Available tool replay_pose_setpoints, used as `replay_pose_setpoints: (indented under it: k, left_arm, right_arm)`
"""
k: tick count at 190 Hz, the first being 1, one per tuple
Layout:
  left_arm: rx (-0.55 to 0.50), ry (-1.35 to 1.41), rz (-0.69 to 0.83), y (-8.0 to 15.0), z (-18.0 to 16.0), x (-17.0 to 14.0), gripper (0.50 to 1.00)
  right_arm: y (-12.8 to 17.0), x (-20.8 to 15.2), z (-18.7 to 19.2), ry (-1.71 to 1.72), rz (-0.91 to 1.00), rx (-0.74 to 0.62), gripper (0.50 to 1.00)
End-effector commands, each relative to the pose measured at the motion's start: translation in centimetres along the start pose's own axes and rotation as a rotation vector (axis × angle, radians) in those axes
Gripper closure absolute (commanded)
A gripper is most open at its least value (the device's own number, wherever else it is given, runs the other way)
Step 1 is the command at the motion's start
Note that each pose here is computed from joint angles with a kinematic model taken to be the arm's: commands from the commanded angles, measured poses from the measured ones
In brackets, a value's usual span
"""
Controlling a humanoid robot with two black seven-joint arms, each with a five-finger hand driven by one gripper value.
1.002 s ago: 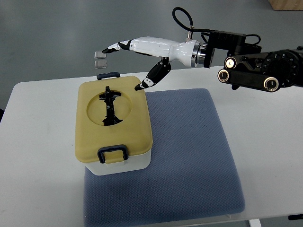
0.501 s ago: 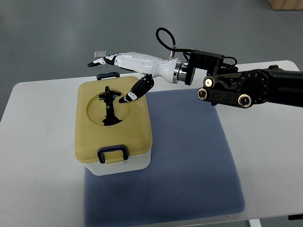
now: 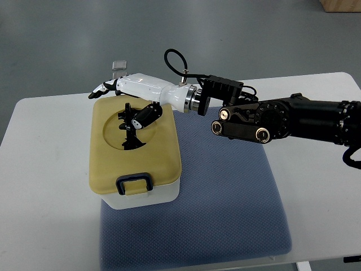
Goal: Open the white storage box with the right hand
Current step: 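Lift the yellow lid up off the white box with the right hand, then carry the lid beside the box and lower it onto the cushion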
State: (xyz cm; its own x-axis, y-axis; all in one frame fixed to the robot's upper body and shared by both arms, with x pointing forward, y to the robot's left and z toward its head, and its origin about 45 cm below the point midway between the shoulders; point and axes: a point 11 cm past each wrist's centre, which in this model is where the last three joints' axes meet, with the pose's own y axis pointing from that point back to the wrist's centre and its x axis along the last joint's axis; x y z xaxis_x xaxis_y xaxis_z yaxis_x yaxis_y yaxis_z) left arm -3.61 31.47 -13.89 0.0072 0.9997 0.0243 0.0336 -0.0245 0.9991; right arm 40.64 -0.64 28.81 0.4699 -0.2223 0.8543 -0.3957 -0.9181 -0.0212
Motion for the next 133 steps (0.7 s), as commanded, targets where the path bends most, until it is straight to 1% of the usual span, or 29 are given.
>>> replay_pose_setpoints:
  k: [1,2,3,4,5,6,8,9,41,72,74,82,94,105,133]
  left_arm:
    - [0.000,-0.001,0.001,0.0,0.0,0.0,0.500]
    - [0.000,-0.001,-0.001,0.0,0.0,0.0,0.500]
    - [0.000,-0.001,-0.001,0.0,0.0,0.0,0.500]
    - [0.000,-0.001,-0.001,0.0,0.0,0.0,0.500]
    - [0.000,-0.001,-0.001,0.0,0.0,0.0,0.500]
    - [0.000,-0.001,-0.001,0.0,0.0,0.0,0.500]
    - [0.000,-0.001,-0.001,0.0,0.0,0.0,0.500]
    - [0.000,-0.001,-0.001,0.0,0.0,0.0,0.500]
    - [0.000,-0.001,-0.001,0.0,0.0,0.0,0.500]
    - [0.001,0.001,0.002,0.0,-0.1,0.1,0.500]
    - [0.001,0.001,0.002,0.0,-0.1,0.1,0.500]
    - [0.001,0.001,0.001,0.0,-0.1,0.0,0.500]
    - [0.003,0.002,0.001,0.0,-0.2,0.0,0.500]
    - [0.003,0.000,-0.001,0.0,-0.2,0.0,0.500]
    - [0.003,0.000,-0.001,0.0,-0.2,0.0,0.500]
  right_arm:
    - [0.0,0.0,0.1,0.002,0.004,-0.005,0.936]
    - [0.0,0.0,0.1,0.003,0.006,-0.004,0.958]
    - [0.0,0.0,0.1,0.003,0.007,-0.004,0.959]
    - [0.1,0.1,0.1,0.005,0.008,-0.006,0.975]
    - [0.1,0.1,0.1,0.005,0.008,-0.006,0.975]
    - [0.0,0.1,0.1,0.005,0.009,-0.005,0.991]
    - [0.0,0.1,0.1,0.005,0.009,-0.004,0.991]
    - [0.0,0.1,0.1,0.005,0.010,-0.004,1.000]
    - [0.4,1.8,0.1,0.030,0.044,-0.007,1.000]
    - [2.0,6.5,-0.4,0.094,0.070,0.002,1.000]
    - [2.3,7.3,-0.5,0.105,0.075,0.001,1.000]
    - [3.1,8.8,-0.8,0.124,0.084,0.000,1.000]
    - [4.4,10.2,-0.8,0.135,0.086,-0.008,1.000]
    - [6.4,12.0,-0.5,0.143,0.094,-0.035,1.000]
    - [10.8,14.1,0.3,0.149,0.104,-0.083,1.000]
